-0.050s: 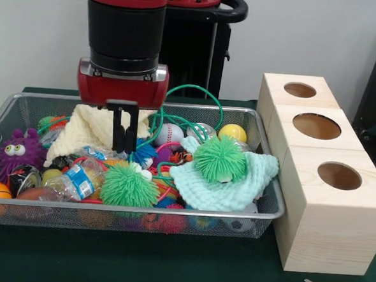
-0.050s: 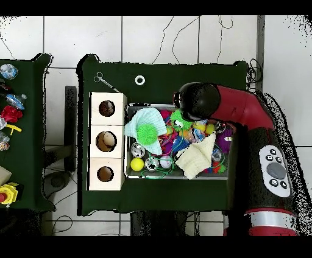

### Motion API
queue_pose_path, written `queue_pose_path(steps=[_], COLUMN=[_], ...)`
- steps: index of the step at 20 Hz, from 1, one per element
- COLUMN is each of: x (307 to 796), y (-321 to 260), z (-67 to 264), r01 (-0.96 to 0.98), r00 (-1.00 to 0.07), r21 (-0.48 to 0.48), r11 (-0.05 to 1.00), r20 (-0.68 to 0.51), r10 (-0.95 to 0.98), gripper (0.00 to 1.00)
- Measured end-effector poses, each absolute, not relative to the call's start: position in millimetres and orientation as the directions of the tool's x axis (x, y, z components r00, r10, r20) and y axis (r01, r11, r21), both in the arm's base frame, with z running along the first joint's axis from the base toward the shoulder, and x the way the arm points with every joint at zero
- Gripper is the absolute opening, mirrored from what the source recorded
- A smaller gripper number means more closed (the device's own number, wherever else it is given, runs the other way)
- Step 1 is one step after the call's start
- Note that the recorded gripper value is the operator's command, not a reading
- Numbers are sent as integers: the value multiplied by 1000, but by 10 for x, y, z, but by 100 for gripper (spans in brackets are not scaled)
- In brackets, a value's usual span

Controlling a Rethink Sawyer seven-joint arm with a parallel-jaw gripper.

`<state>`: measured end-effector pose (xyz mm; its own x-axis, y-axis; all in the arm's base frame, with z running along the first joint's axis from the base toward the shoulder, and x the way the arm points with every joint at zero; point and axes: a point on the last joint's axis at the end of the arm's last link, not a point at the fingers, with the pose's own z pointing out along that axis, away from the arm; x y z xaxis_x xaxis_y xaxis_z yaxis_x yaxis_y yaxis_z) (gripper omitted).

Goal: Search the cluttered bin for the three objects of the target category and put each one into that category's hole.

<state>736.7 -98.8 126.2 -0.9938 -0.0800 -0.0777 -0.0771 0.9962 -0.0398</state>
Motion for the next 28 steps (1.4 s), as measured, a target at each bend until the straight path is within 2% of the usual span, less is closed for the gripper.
queue_pose_path(steps=[12, 28], x=[7498, 7573], y=[-645, -468], z=[1291, 1324], r01=[-135, -159], r00=[-985, -979], r21=[-4, 22], r11=[991, 987], r20=[-109, -130], r10=[-134, -155], gripper=[0, 0])
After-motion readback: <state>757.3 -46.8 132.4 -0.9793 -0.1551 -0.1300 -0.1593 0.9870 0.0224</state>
